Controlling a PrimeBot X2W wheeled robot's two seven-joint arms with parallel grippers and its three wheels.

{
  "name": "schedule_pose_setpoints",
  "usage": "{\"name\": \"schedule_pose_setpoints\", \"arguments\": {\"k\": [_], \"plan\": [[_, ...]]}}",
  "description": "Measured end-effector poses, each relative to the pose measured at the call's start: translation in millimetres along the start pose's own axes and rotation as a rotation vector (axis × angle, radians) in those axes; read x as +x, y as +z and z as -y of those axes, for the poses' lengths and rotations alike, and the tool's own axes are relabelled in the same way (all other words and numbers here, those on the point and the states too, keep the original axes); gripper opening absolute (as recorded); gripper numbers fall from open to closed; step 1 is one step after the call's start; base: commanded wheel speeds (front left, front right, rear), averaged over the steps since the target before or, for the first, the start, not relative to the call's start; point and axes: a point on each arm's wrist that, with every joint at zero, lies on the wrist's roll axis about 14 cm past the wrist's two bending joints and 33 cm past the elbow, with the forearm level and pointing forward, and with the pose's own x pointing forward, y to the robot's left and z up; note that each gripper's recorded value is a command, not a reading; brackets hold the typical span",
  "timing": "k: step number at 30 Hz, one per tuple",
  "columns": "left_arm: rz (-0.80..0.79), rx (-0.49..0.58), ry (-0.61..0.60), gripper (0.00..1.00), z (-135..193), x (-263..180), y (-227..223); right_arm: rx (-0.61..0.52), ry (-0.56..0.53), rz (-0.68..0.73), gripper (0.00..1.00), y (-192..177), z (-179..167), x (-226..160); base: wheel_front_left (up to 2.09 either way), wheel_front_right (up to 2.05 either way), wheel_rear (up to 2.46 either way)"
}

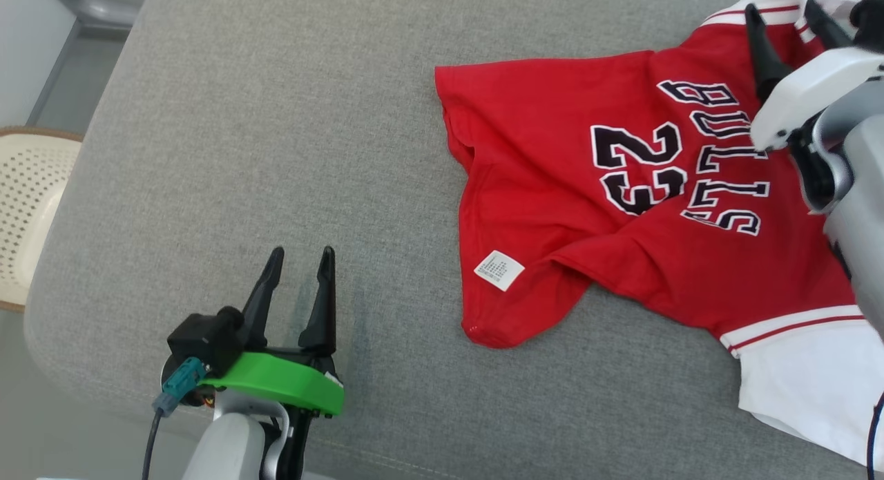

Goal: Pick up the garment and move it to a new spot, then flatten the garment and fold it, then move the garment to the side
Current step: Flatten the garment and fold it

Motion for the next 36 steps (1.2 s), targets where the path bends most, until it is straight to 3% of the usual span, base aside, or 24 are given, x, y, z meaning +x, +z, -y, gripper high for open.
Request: {"name": "schedule_pose_setpoints", "arguments": {"k": [6, 13, 17, 27, 32, 33, 34, 35, 36], "plan": [[-0.078, -0.038, -0.041, 1.00, 11, -12, -15, 0.052, 0.060, 0.039, 1.00, 1, -26, -47, 0.00, 0.00, 0.00], [-0.173, -0.125, -0.206, 1.00, 67, 4, -13, 0.063, -0.021, 0.120, 1.00, 21, 7, -124, 0.00, 0.00, 0.00], [-0.258, -0.122, -0.301, 1.00, 101, 16, -14, 0.077, -0.070, 0.190, 1.00, 35, 22, -165, 0.00, 0.00, 0.00], [-0.684, -0.091, -0.324, 1.00, 128, 23, -73, 0.116, -0.185, 0.245, 1.00, 32, 36, -234, 0.00, 0.00, 0.00], [-0.765, -0.059, -0.341, 1.00, 135, 25, -86, 0.131, -0.229, 0.239, 1.00, 26, 41, -249, 0.00, 0.00, 0.00], [-0.769, -0.059, -0.338, 0.87, 135, 26, -87, 0.131, -0.231, 0.236, 1.00, 25, 41, -250, 0.00, 0.00, 0.00], [-0.771, -0.056, -0.331, 0.82, 134, 28, -88, 0.131, -0.233, 0.234, 1.00, 25, 40, -251, 0.00, 0.00, 0.00], [-0.760, -0.038, -0.316, 0.87, 130, 30, -88, 0.135, -0.237, 0.237, 1.00, 26, 41, -252, 0.00, 0.00, 0.00], [-0.728, -0.001, -0.291, 1.00, 122, 36, -85, 0.140, -0.240, 0.244, 1.00, 27, 41, -252, 0.00, 0.00, 0.00]]}}
